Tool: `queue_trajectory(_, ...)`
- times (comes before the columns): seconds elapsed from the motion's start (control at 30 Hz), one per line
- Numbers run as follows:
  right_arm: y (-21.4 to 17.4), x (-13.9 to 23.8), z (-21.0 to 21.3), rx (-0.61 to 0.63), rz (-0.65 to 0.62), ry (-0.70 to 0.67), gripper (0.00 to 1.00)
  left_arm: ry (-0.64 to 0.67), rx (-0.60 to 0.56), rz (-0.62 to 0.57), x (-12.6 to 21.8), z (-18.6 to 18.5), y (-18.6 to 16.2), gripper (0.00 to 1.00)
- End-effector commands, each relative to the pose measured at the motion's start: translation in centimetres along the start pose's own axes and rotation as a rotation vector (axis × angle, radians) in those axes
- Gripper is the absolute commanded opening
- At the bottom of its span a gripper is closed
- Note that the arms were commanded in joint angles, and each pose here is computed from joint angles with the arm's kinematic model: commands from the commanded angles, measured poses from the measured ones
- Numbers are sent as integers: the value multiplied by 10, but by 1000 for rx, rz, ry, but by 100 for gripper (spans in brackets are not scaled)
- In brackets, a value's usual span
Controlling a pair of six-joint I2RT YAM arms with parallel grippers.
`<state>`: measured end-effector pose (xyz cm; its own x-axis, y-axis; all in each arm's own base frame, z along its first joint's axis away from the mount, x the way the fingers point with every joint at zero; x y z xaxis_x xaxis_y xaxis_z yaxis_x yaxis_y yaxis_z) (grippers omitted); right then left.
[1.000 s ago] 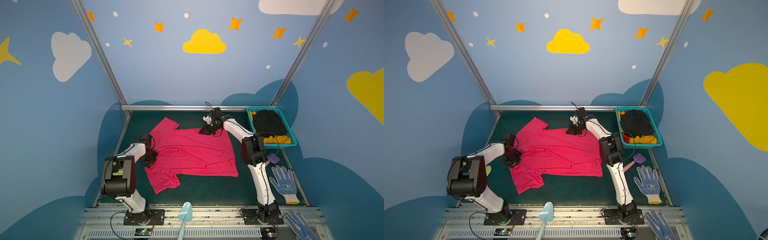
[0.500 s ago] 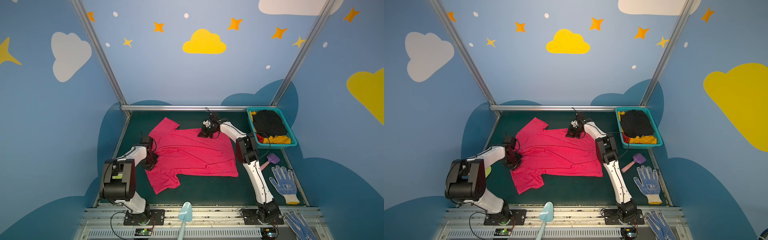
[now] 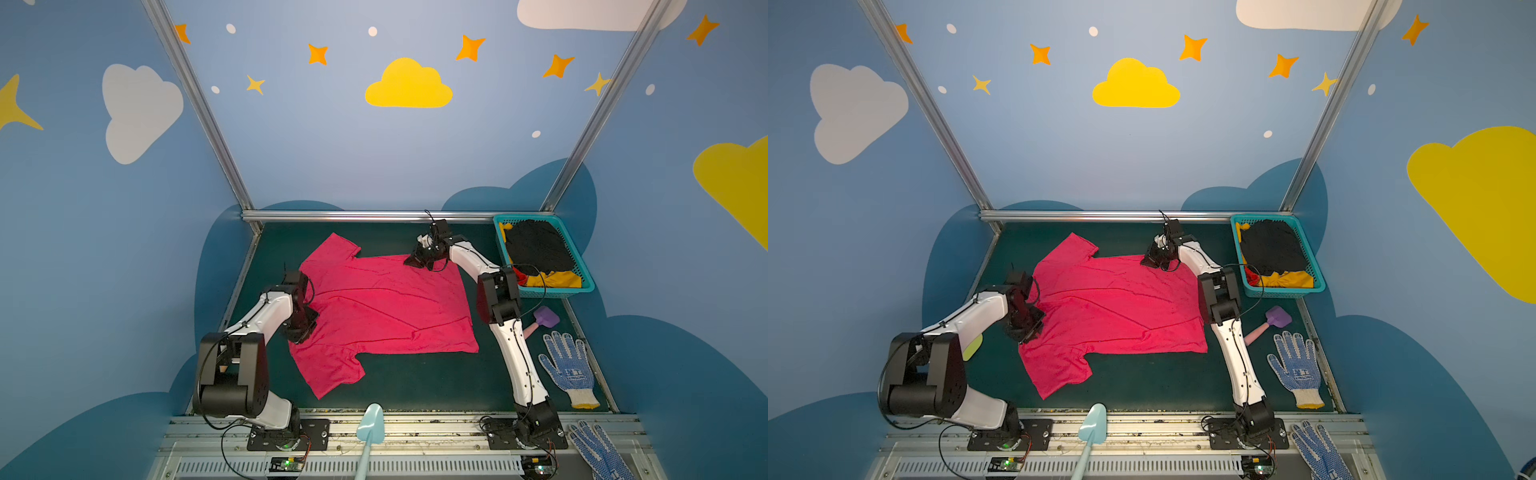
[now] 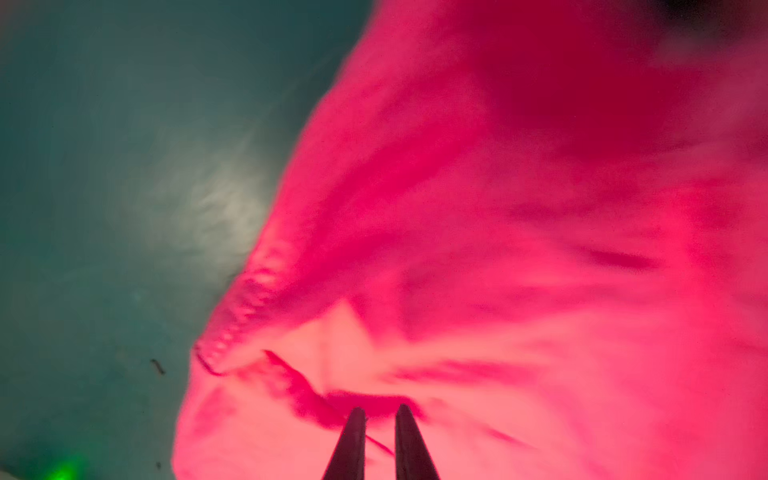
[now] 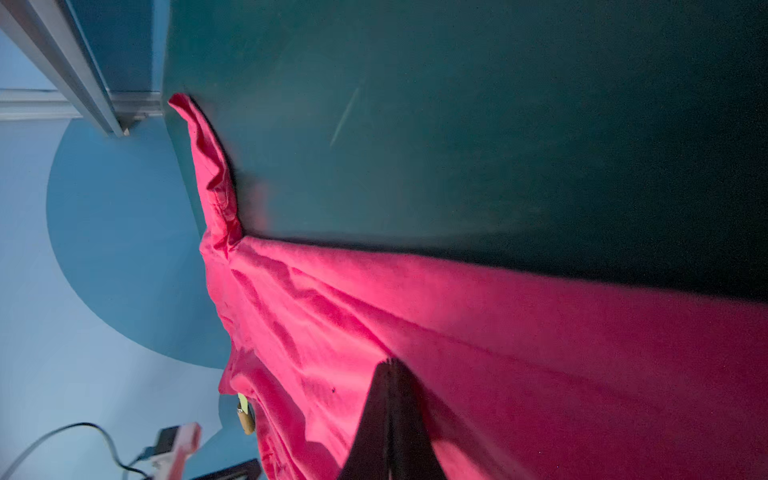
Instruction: Fold and stack the t-shirts
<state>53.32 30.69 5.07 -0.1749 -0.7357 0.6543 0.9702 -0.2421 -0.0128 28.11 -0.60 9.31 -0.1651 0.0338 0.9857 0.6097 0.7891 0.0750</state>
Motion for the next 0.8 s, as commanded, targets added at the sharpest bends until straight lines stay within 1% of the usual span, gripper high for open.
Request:
queue_trajectory(0.0,-23,33,60,177,6,59,9,-66,-50,-105,33,-33,35,20)
queue_trajectory(0.1,-54,51,92,289,26,89,14,-75,-72,-130,37,-57,67,20)
queue_trajectory(0.2,-92,60,111,388,66,86,17,-68,-100,-102,19,-78,92,20)
queue_trajectory(0.27,-112,63,112,422,86,57,18,-53,-116,-81,5,-90,108,19)
queue_trajectory(0.43,-138,72,99,451,91,-21,18,1,-149,-76,-26,-106,133,19)
queue_trajectory(0.53,-145,81,88,450,78,-69,18,28,-163,-56,-44,-112,142,19)
queue_trajectory(0.77,-151,100,66,450,48,-157,20,22,-174,0,-83,-132,155,19)
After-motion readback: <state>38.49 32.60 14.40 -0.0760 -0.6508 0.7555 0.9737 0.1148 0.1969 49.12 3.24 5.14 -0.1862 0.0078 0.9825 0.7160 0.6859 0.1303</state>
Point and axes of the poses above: each gripper's point midway between its finger pads, its own x axis back along the fingers, its own z axis along the line the jaws close on, y = z × x, the point moved 3 cm from there along x, back along the fingers, and after that the axes turned 8 degrees about -x, right-handed, at the moved point
